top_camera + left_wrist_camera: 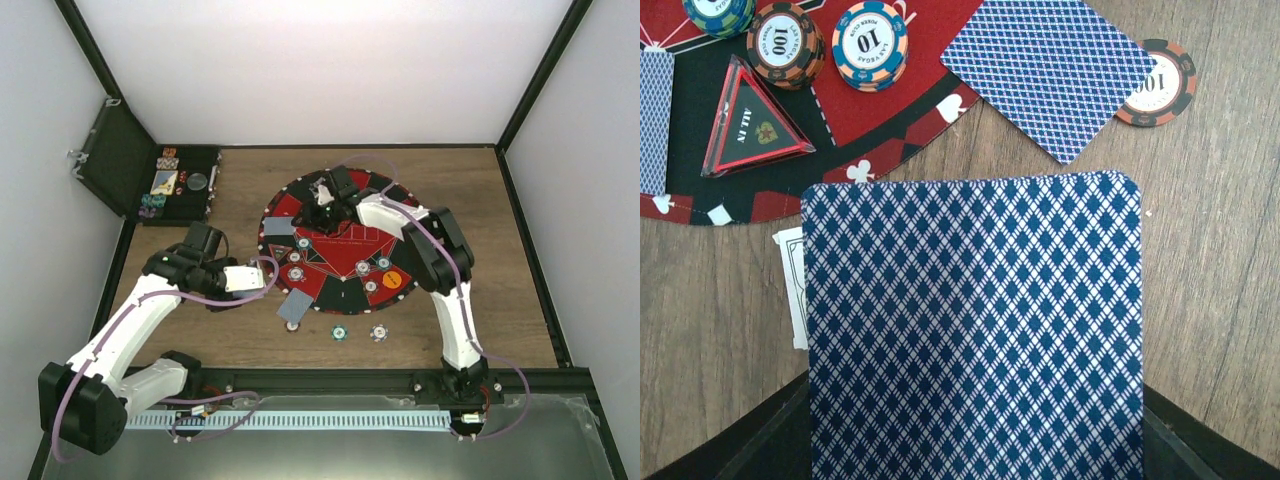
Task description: Distribute texas hold em gaming equipment
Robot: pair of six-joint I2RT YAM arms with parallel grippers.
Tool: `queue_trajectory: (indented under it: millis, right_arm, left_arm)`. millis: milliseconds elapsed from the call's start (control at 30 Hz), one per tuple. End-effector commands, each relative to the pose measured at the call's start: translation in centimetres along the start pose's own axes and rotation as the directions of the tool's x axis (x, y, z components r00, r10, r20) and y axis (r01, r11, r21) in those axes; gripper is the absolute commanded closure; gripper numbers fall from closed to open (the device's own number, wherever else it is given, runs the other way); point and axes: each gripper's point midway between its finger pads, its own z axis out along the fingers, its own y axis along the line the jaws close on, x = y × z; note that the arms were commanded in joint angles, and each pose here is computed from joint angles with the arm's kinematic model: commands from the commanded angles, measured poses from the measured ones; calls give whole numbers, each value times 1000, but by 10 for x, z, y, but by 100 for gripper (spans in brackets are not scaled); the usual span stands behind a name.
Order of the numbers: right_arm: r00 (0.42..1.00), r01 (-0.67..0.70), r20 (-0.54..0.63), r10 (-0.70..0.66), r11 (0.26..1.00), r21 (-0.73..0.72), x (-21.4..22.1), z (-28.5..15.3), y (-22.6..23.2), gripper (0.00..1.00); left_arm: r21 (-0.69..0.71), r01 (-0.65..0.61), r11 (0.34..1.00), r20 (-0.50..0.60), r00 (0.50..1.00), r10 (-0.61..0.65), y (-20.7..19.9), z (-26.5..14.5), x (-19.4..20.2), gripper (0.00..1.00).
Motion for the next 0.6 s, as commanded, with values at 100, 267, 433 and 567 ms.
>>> queue_trajectory:
  millis: [100,267,433,567]
  right_arm:
    - [995,48,89,-54,997,64,30,-70,9,46]
    - [996,81,24,-83,994,72,97,-75,4,40]
    - [991,125,-66,-118,986,108,155,-61,3,38]
    - [984,151,-113,-137,981,121,179,-50,9,38]
  left_arm:
    - [-6,12,1000,7,1000,-12,1,-4,-1,92]
    - [-12,16,1000,5,1000,-16,3,-5,-1,92]
    - [-13,21,1000,5,1000,-20,3,-6,-2,93]
    - [-20,23,1000,0,1000,-23,5,-7,-1,92]
